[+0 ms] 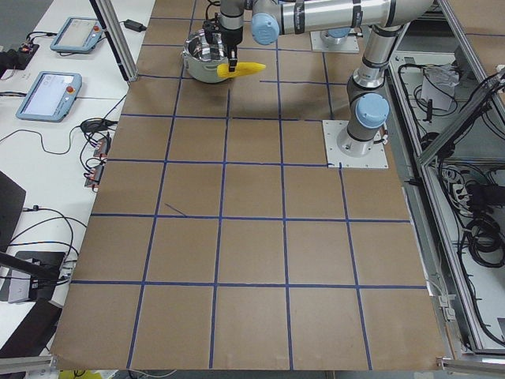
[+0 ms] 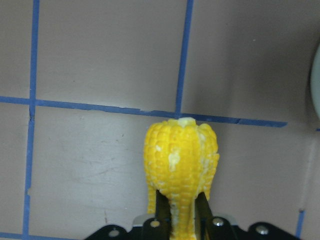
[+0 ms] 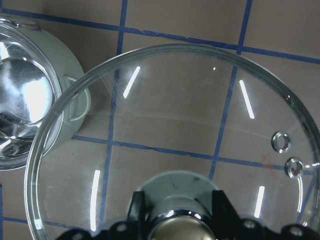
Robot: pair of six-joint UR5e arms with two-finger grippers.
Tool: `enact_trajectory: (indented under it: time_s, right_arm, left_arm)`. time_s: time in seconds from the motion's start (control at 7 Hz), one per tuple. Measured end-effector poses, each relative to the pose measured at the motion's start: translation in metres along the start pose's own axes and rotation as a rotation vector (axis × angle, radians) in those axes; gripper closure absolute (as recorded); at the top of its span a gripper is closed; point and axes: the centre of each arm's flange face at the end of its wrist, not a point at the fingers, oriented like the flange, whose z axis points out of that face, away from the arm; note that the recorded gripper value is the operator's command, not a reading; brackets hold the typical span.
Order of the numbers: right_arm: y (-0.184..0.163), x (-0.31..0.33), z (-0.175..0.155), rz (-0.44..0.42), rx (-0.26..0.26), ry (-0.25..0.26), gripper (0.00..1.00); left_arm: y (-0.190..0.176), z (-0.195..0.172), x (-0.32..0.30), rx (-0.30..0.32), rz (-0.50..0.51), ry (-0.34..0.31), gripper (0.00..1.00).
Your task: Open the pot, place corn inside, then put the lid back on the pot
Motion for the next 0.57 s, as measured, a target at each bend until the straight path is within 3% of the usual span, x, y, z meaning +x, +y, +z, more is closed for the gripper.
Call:
enact_trajectory:
  time_s: [0.57]
  right_arm:
    - [-0.006,0.0,-0.012,-0.006,0.08,0.034,0.9]
  left_arm:
    - [-0.046,0.006,0.15,0.03,-0.159,0.065,0.86]
